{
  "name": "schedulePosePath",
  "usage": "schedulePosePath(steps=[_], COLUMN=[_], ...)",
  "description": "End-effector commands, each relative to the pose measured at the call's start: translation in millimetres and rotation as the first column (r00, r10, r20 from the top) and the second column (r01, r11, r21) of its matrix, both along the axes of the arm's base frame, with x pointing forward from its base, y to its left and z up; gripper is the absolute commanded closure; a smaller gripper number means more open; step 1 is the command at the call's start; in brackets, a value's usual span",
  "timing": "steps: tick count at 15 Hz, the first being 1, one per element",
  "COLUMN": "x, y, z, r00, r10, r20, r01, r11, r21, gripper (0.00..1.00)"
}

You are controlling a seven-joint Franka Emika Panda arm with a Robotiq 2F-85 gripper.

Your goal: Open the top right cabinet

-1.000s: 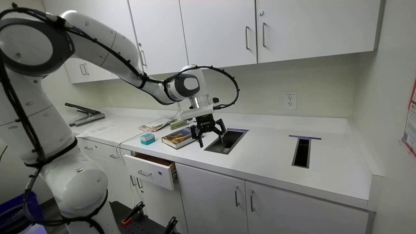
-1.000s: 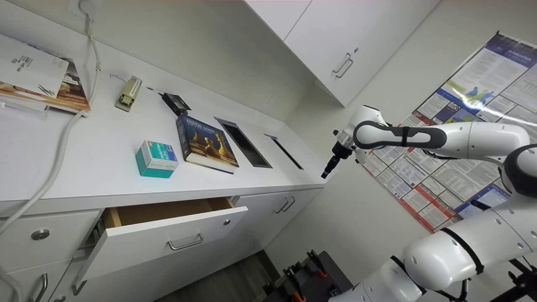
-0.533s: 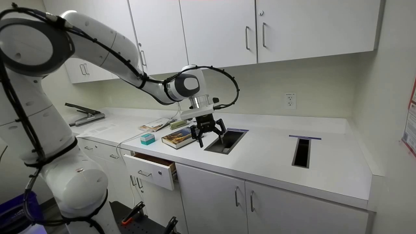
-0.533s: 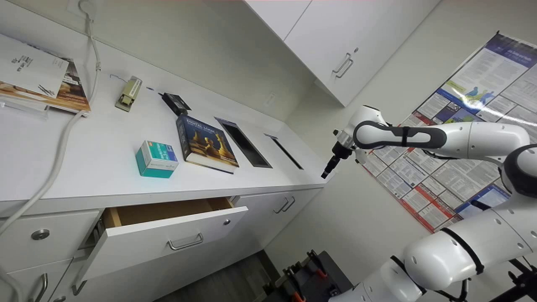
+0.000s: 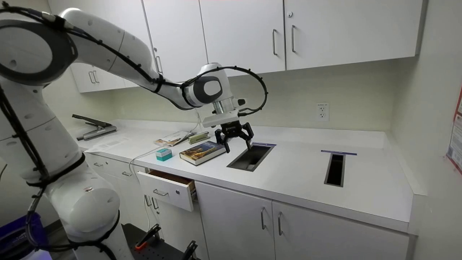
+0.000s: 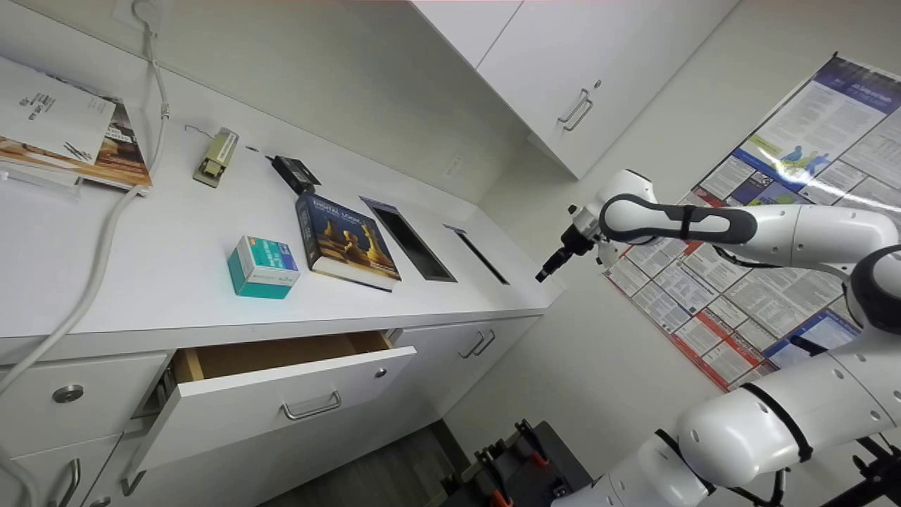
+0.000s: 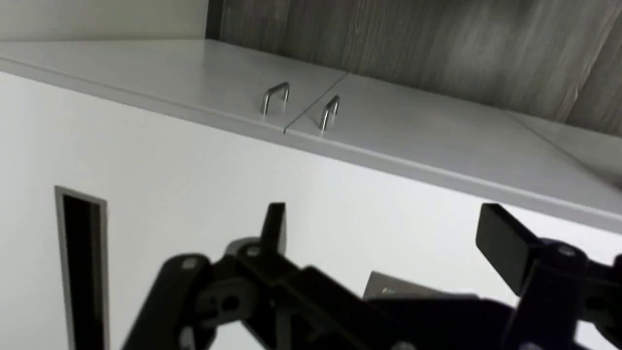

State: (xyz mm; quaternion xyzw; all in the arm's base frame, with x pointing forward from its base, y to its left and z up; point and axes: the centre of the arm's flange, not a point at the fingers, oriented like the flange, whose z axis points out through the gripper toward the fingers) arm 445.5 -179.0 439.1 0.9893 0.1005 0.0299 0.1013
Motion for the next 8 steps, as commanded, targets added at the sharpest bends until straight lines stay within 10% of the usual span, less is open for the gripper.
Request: schedulePosePath(steps=[1,8], x=[6,-17], y=[-21,-58], z=[65,199], r00=[0.981,0.825], r10=[-0.077,-0.139], r20=[0.180,0.548], r01=[0.071,0.113], r11=[0.997,0.990], r21=[0.040,0.081], gripper=[0.00,0.00])
